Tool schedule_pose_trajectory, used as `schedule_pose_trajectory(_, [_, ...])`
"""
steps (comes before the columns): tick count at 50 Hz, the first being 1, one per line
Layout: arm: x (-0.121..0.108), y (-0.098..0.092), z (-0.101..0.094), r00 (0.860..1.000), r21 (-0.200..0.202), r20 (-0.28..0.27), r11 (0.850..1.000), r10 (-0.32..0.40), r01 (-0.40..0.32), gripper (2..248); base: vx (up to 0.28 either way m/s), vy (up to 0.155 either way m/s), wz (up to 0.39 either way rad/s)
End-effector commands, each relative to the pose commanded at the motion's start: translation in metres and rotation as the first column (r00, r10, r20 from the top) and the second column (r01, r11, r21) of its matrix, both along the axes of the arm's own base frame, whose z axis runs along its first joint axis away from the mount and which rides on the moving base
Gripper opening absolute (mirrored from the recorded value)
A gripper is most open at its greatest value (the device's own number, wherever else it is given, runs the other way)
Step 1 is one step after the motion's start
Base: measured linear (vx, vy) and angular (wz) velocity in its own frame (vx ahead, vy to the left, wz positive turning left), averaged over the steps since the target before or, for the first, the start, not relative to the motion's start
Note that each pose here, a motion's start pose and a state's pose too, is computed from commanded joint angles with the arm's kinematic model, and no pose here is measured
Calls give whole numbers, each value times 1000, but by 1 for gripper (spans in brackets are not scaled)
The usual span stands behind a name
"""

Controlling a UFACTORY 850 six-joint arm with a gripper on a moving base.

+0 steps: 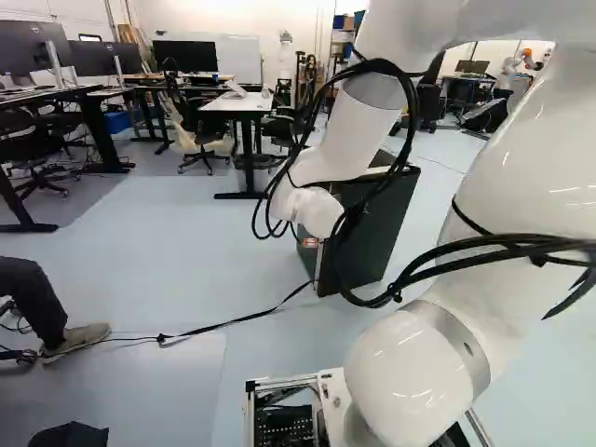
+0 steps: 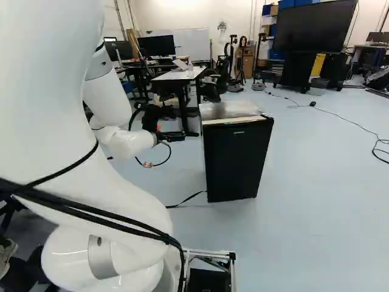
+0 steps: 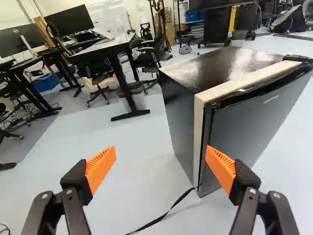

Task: Open the fridge door

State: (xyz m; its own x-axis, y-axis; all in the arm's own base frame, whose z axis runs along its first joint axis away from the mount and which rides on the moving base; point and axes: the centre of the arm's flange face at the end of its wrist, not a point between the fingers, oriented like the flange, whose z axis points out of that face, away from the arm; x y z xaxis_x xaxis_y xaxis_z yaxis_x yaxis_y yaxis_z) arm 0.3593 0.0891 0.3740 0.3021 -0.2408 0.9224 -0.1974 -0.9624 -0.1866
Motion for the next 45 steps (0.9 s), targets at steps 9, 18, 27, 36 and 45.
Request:
schedule_pose_trajectory(9, [4, 7, -2, 999, 14, 6, 999, -44, 44, 247, 0, 0, 0])
schedule_pose_trajectory(18, [8, 11, -10, 995, 21, -2, 995, -95, 95, 247, 0, 0, 0])
schedule_pose_trajectory(27, [12, 11, -19, 987, 22, -11, 987, -158, 158, 247, 0, 0, 0])
schedule_pose_trajectory(36, [15, 8, -28, 974, 20, -20, 974, -226, 227, 247, 0, 0, 0])
schedule_pose_trajectory(45, [17, 4, -37, 955, 15, -28, 955, -296, 297, 247, 0, 0, 0])
